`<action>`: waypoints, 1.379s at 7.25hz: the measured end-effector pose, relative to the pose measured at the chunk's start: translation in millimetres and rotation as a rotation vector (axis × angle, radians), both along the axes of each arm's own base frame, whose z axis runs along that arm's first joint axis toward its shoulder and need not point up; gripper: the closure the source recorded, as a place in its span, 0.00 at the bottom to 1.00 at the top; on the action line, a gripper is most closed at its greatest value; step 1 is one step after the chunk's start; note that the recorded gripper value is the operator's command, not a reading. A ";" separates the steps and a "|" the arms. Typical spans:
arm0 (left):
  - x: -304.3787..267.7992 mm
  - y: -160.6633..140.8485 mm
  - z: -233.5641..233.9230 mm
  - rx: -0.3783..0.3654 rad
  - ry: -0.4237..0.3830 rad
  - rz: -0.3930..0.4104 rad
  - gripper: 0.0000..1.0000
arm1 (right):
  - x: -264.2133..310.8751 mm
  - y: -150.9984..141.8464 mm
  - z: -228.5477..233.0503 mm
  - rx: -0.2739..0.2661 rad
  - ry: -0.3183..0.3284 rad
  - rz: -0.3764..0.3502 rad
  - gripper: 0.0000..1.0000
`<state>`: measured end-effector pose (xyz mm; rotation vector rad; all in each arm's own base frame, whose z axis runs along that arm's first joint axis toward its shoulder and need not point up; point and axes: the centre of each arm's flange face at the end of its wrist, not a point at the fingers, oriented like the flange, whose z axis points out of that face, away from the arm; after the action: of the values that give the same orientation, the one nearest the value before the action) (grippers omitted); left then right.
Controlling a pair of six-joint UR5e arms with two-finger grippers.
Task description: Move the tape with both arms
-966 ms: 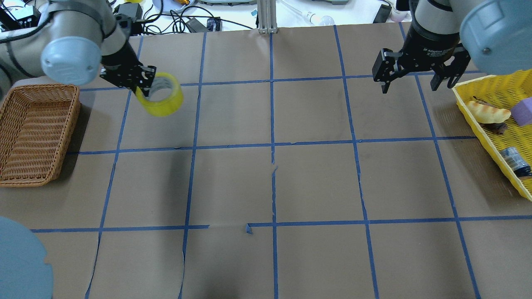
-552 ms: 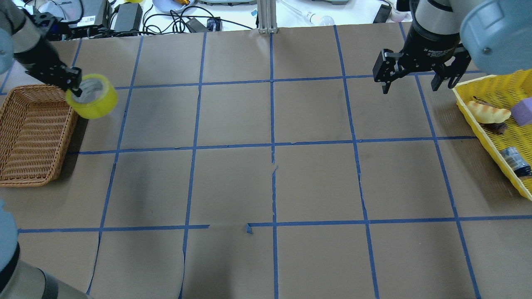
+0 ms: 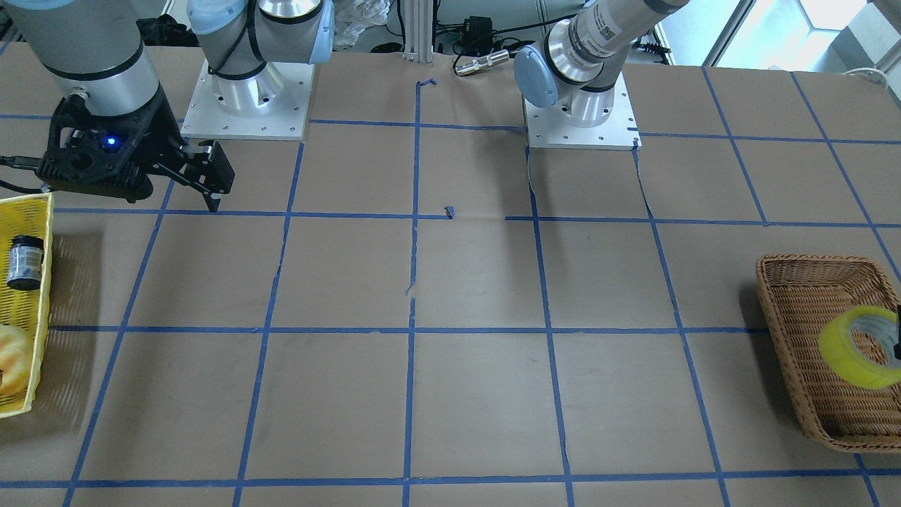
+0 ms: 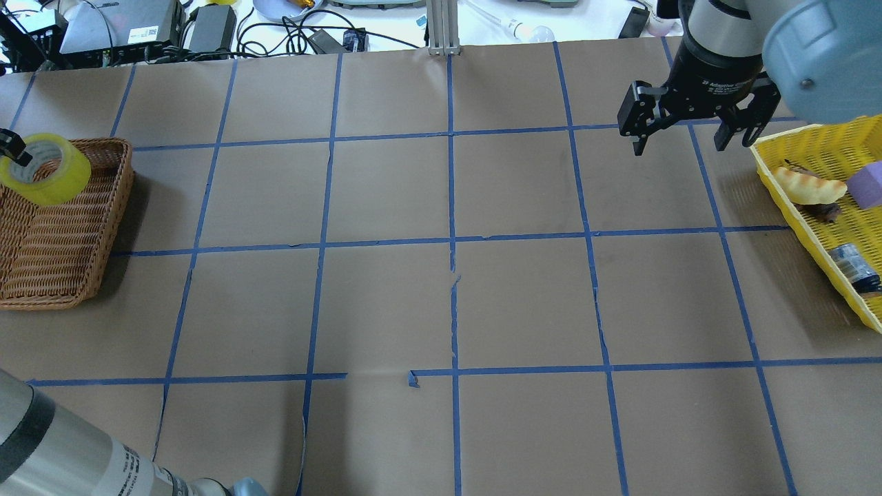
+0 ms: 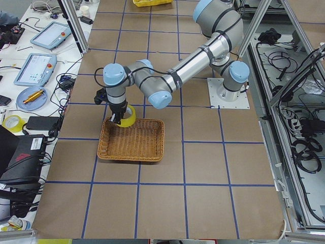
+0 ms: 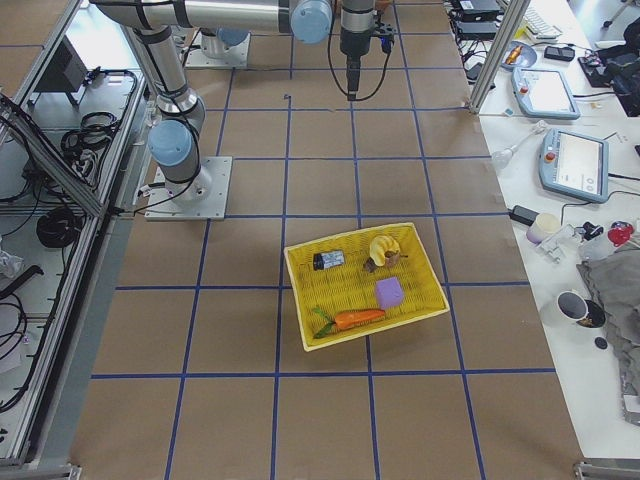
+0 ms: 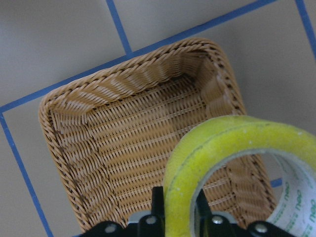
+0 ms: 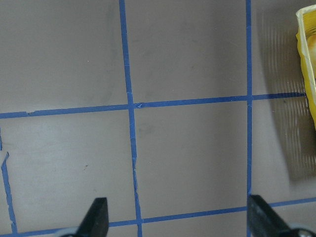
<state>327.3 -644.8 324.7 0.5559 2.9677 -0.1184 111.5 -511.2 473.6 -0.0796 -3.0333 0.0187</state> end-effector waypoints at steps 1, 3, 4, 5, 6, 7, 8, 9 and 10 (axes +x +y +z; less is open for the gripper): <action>8.4 -6.0 -21.4 -0.006 0.009 -0.008 0.60 | -0.1 0.0 -0.1 0.000 0.000 0.000 0.00; 17.1 -0.1 -57.0 0.004 0.041 0.002 0.28 | 0.9 -0.4 0.6 -0.004 -0.011 -0.001 0.00; 19.8 4.8 -62.6 -0.005 0.051 0.009 0.27 | 1.9 -0.2 1.8 -0.004 -0.016 -0.003 0.00; 17.5 8.3 -54.5 -0.001 0.060 0.012 0.27 | 4.3 2.2 4.6 -0.005 -0.021 0.001 0.00; 7.4 13.3 -29.6 0.023 0.080 0.012 0.27 | 8.0 5.6 9.0 -0.010 -0.028 0.009 0.00; -16.9 18.8 7.3 0.051 0.107 0.006 0.27 | 10.7 8.4 11.9 -0.011 -0.034 0.015 0.00; -58.9 18.6 44.5 0.054 0.119 0.000 0.27 | 12.5 10.6 13.4 -0.011 -0.040 0.019 0.00; -118.6 17.0 86.5 0.026 0.109 -0.008 0.27 | 13.5 12.1 14.1 -0.011 -0.047 0.021 0.00; -177.6 21.9 121.5 0.000 0.104 -0.009 0.25 | 14.8 13.2 14.9 -0.013 -0.059 0.022 0.00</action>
<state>149.7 -622.9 446.3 0.5805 3.0661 -0.1534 126.3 -498.0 488.5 -0.0491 -3.0929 0.0381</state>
